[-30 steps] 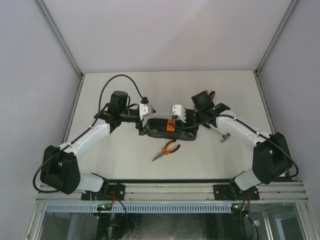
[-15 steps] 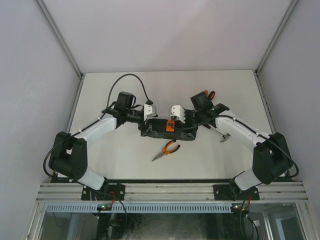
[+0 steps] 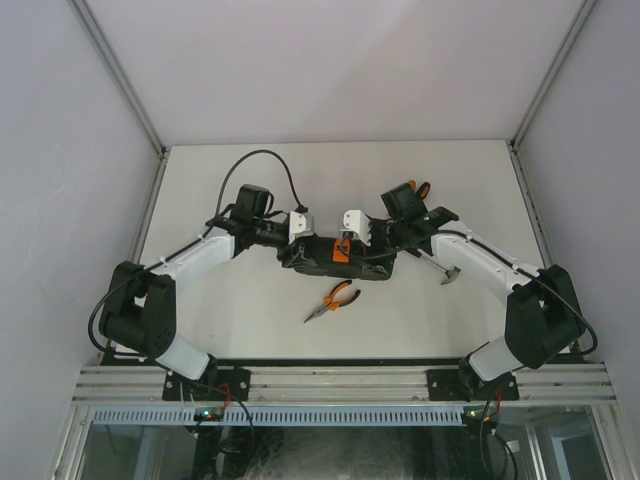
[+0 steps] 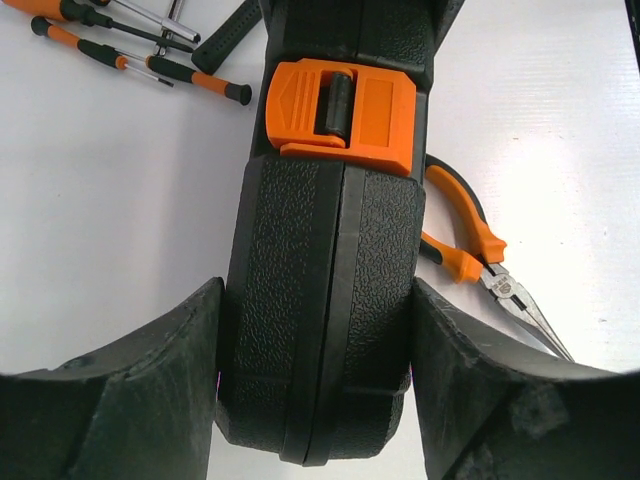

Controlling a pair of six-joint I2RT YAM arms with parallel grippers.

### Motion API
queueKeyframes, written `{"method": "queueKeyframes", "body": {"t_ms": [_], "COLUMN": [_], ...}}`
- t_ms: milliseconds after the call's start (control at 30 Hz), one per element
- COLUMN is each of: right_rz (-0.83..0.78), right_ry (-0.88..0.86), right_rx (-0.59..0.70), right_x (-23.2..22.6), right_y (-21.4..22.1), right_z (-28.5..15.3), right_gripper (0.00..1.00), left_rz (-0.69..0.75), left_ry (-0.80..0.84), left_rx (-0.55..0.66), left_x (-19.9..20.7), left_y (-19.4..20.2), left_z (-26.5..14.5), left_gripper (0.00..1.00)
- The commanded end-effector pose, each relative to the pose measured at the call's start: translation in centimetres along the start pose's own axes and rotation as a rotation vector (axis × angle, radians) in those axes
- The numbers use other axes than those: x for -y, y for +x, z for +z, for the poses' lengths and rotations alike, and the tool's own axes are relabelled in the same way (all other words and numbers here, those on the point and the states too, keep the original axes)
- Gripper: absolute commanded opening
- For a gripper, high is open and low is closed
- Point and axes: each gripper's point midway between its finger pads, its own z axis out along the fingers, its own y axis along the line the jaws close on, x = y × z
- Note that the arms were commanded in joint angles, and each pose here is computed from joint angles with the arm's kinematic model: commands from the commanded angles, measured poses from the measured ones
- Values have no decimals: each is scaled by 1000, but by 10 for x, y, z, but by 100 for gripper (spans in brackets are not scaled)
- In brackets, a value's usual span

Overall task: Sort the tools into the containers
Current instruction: Open the storage box at the center of the board.

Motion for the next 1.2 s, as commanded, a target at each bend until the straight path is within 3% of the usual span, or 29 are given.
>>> {"method": "queueKeyframes", "body": {"t_ms": [0,133,267,433,633,767,933,1167], "right_rz": [-1,-11,-34,-47,-57,-61,-69,-25], "right_ry": [-30,-9,3,-11,4,-10,-6,41], "right_rx": [40,95,174,296,318,358,441,435], "right_x": [-7,-7,-9,-16,-15,-15,-7,17], "right_y": [-14,-30,-50,-76,-82,-90,-111,-110], "right_z": [-2,-12,-26,-45,-51,-51,-50,-31], "right_gripper": [28,57,63,87,89,88,88,85], "left_rz": [96,108,102,78,108,116,140,159], "left_ry": [-88,-97,-93,-68,-89,-112,-83,-68], "left_rx": [-12,-26,-30,-28,-38,-45,-59,-64], "left_x": [-25,-27,-27,-29,-31,-36,-34,-32], "left_y": [-4,-3,-2,-2,-3,-5,-4,-5], "left_z": [-2,-4,-3,-1,-4,-6,-7,-8], "left_gripper": [41,33,28,6,8,1,0,0]}}
